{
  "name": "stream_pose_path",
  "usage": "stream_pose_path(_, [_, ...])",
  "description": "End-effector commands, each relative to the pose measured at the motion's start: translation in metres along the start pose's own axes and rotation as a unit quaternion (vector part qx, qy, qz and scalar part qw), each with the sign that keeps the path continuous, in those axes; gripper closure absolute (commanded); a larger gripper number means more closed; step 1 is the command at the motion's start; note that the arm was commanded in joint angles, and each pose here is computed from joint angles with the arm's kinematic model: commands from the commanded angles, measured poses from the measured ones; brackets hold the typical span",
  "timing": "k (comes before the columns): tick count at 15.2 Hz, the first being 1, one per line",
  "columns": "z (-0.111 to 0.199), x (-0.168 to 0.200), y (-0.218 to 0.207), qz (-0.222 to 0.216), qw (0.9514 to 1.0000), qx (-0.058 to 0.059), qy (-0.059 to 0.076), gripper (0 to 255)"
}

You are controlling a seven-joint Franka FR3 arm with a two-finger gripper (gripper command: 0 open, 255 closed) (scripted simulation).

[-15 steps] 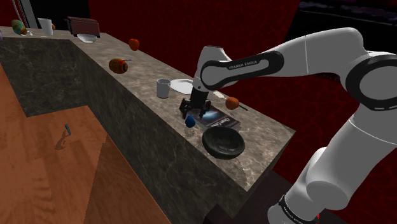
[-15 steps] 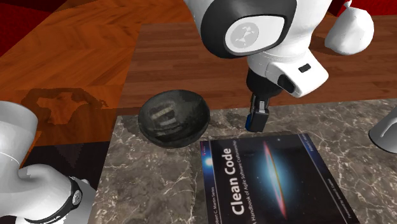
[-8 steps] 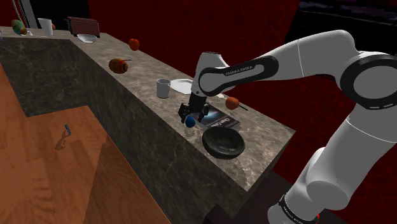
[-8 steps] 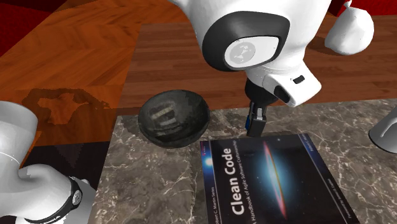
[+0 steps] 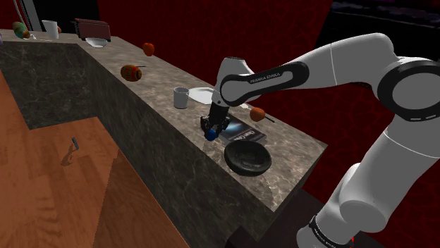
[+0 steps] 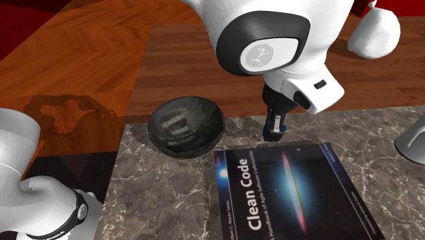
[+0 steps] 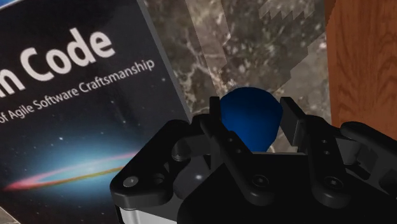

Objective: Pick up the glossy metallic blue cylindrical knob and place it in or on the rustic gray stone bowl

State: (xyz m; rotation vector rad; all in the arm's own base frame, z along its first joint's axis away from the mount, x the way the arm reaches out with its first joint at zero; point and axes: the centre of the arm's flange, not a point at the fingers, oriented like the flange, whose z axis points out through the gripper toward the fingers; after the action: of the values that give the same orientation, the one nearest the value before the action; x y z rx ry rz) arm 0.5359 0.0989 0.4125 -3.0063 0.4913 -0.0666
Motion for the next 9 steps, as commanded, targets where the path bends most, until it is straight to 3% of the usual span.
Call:
stream_pose_path(1, [0.002, 0.0, 0.0, 0.0, 1.0, -0.001, -0.001, 255])
stream_pose_path(6, [0.002, 0.0, 0.0, 0.0, 1.0, 0.0, -0.001, 255])
stream_pose_path(9, [-0.014, 0.0, -0.001, 0.0, 1.0, 0.0, -0.001, 255])
